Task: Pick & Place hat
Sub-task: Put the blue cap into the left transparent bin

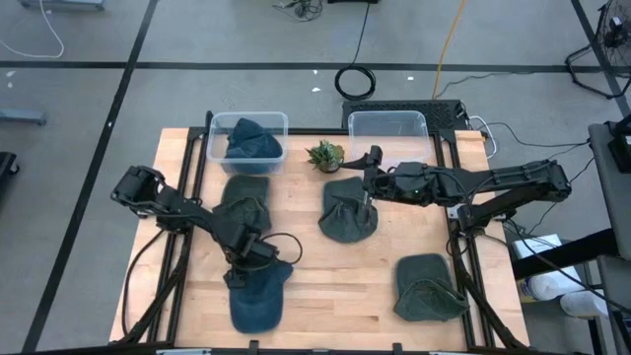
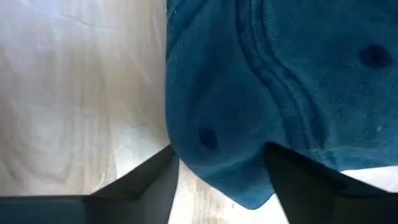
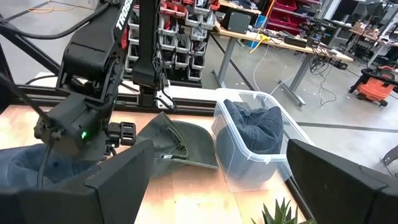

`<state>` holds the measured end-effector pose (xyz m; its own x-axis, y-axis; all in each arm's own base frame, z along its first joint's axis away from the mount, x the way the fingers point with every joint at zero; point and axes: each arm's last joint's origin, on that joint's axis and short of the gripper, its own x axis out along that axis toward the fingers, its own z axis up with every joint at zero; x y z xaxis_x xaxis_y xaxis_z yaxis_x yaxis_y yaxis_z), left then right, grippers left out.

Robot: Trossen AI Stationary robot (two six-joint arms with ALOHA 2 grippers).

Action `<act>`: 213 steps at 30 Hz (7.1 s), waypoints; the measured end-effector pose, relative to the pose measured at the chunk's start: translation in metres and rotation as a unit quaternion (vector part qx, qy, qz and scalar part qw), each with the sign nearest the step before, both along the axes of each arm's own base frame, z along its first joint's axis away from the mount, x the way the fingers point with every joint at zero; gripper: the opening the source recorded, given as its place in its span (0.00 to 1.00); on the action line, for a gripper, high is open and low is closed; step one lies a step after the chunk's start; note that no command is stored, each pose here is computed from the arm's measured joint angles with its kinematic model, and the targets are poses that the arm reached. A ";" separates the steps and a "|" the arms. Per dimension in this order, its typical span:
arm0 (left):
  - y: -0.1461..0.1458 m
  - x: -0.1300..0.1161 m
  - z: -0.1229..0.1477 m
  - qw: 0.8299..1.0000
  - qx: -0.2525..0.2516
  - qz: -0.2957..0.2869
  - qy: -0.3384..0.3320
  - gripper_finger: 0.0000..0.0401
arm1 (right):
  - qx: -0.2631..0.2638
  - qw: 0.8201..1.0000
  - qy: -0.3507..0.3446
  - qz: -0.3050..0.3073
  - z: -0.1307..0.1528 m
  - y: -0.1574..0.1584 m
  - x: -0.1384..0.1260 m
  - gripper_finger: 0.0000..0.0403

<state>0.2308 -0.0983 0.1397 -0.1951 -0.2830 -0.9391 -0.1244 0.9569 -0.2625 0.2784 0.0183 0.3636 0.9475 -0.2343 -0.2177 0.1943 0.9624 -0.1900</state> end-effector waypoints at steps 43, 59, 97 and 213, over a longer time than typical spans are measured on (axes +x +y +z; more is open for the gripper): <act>0.031 -0.016 0.176 0.936 -0.153 0.165 -0.272 0.01 | 0.143 0.983 -0.110 -0.023 0.015 0.000 0.002 0.89; 0.055 -0.010 0.231 0.893 -0.128 0.185 -0.389 0.01 | 0.293 0.947 -0.130 -0.018 0.014 0.000 0.003 0.89; 0.130 -0.035 0.357 0.677 0.093 0.318 -0.657 0.01 | 0.562 0.812 -0.143 0.064 0.022 -0.033 0.004 0.89; 0.146 0.048 0.343 0.697 -0.216 0.232 -0.643 0.67 | 0.298 0.845 -0.209 0.392 0.016 0.000 -0.046 0.00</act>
<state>0.2791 0.0474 0.4830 0.9362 -0.3462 -0.0612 0.2092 0.6886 -0.6943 0.2319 0.0182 0.3801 0.7845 0.5338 0.3154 -0.6163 0.7273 0.3019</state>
